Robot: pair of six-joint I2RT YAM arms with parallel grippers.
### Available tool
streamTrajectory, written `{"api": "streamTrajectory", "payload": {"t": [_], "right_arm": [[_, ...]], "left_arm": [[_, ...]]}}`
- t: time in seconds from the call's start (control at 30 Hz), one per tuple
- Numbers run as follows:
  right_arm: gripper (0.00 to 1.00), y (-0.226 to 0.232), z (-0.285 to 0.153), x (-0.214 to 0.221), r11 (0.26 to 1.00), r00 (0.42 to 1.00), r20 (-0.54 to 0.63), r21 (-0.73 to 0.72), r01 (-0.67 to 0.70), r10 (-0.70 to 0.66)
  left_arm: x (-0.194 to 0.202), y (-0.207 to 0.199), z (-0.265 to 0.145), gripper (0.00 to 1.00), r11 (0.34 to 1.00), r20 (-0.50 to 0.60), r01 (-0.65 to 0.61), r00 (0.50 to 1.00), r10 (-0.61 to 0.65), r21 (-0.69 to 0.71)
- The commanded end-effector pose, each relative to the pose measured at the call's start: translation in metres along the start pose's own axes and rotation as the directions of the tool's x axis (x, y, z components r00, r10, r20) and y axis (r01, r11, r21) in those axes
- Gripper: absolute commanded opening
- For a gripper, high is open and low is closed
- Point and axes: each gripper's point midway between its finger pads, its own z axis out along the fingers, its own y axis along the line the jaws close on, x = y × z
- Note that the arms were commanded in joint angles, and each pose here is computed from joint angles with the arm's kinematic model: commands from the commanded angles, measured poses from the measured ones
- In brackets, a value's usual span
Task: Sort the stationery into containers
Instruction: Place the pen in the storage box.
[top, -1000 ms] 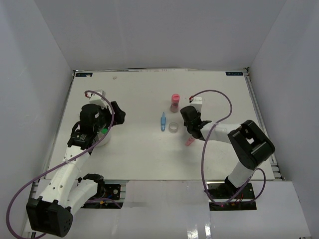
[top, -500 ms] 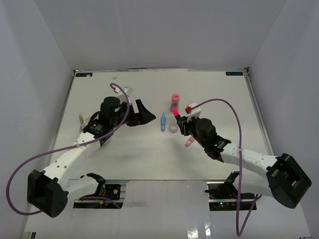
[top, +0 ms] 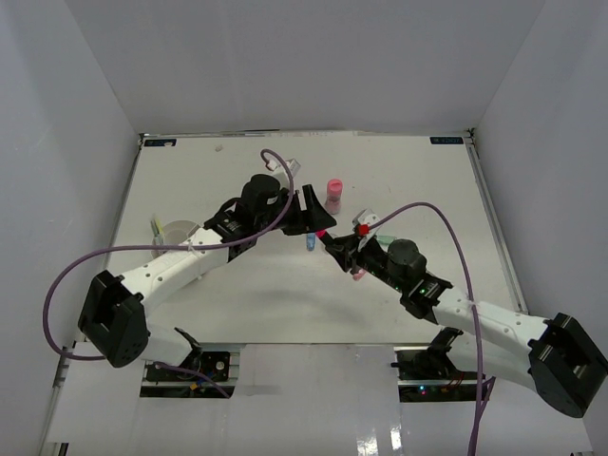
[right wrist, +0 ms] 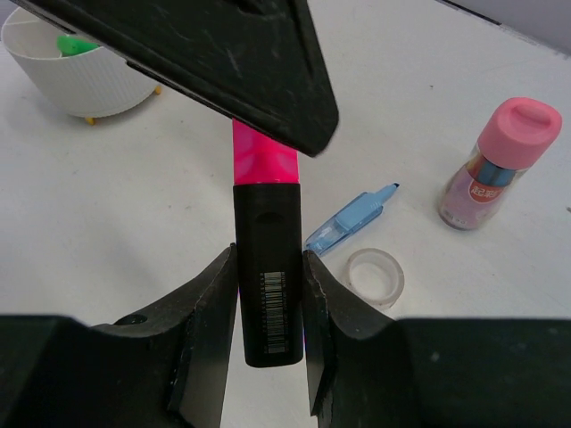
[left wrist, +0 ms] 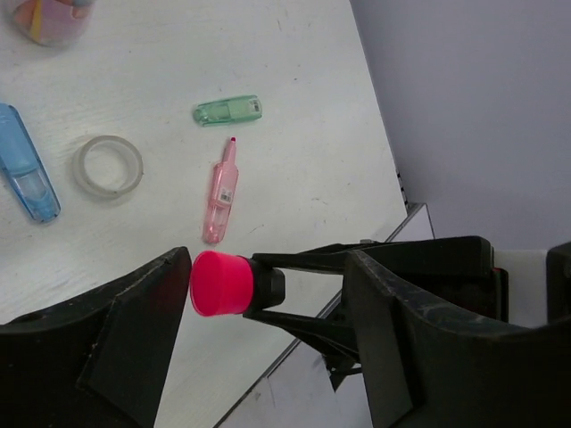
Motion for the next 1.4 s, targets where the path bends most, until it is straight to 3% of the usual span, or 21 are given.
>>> {"api": "streamTrajectory", "payload": {"t": [0.0, 0.17, 0.5, 0.6, 0.67, 0.77, 0.8, 0.87, 1.03, 1.13, 1.37], "right_arm": [[0.28, 0.010, -0.003, -0.022, 0.998, 0.995, 0.094, -0.052, 0.024, -0.019], [0.29, 0.010, -0.006, -0.024, 0.999, 0.994, 0.110, -0.046, 0.021, -0.016], [0.34, 0.005, -0.010, -0.022, 1.000, 0.992, 0.124, -0.020, 0.015, -0.012], [0.41, -0.002, -0.011, -0.022, 1.000, 0.992, 0.124, 0.018, 0.009, -0.011], [0.55, -0.003, -0.011, -0.021, 1.000, 0.992, 0.123, 0.024, 0.006, -0.009], [0.77, -0.005, -0.011, -0.020, 0.999, 0.993, 0.116, 0.038, 0.004, -0.009], [0.88, -0.007, -0.011, -0.020, 0.999, 0.993, 0.115, 0.049, 0.003, -0.009], [0.97, -0.009, -0.012, -0.018, 0.998, 0.995, 0.104, 0.058, 0.001, -0.007], [0.90, -0.012, -0.012, -0.013, 0.997, 0.996, 0.084, 0.075, -0.004, -0.003], [0.90, -0.013, -0.013, -0.012, 0.997, 0.997, 0.081, 0.082, -0.007, 0.001], [0.90, -0.015, -0.011, -0.005, 0.996, 0.998, 0.060, 0.092, -0.007, 0.002]], "left_arm": [[-0.011, -0.017, 0.006, 0.79, 1.000, 0.032, -0.008, 0.999, 0.007, 0.024], [-0.004, -0.019, 0.014, 0.63, 1.000, 0.005, -0.015, 1.000, 0.015, 0.022], [0.000, -0.023, 0.011, 0.17, 1.000, 0.000, 0.001, 1.000, -0.001, 0.028], [0.000, -0.023, 0.008, 0.06, 1.000, 0.003, 0.004, 1.000, -0.004, 0.030], [-0.002, -0.022, 0.006, 0.01, 1.000, 0.015, -0.002, 1.000, 0.001, 0.021], [-0.009, -0.017, -0.001, 0.00, 1.000, 0.053, -0.017, 0.998, 0.018, -0.017], [-0.010, -0.013, -0.004, 0.00, 0.999, 0.060, -0.024, 0.998, 0.027, -0.039], [-0.023, -0.005, -0.012, 0.00, 0.993, 0.117, -0.056, 0.991, 0.068, -0.106], [-0.052, 0.040, -0.051, 0.00, 0.918, 0.215, -0.101, 0.957, 0.195, -0.384], [-0.072, 0.083, -0.091, 0.00, 0.812, 0.262, -0.068, 0.928, 0.265, -0.580], [-0.095, 0.147, -0.171, 0.00, 0.637, 0.306, 0.016, 0.886, 0.348, -0.771]]}}
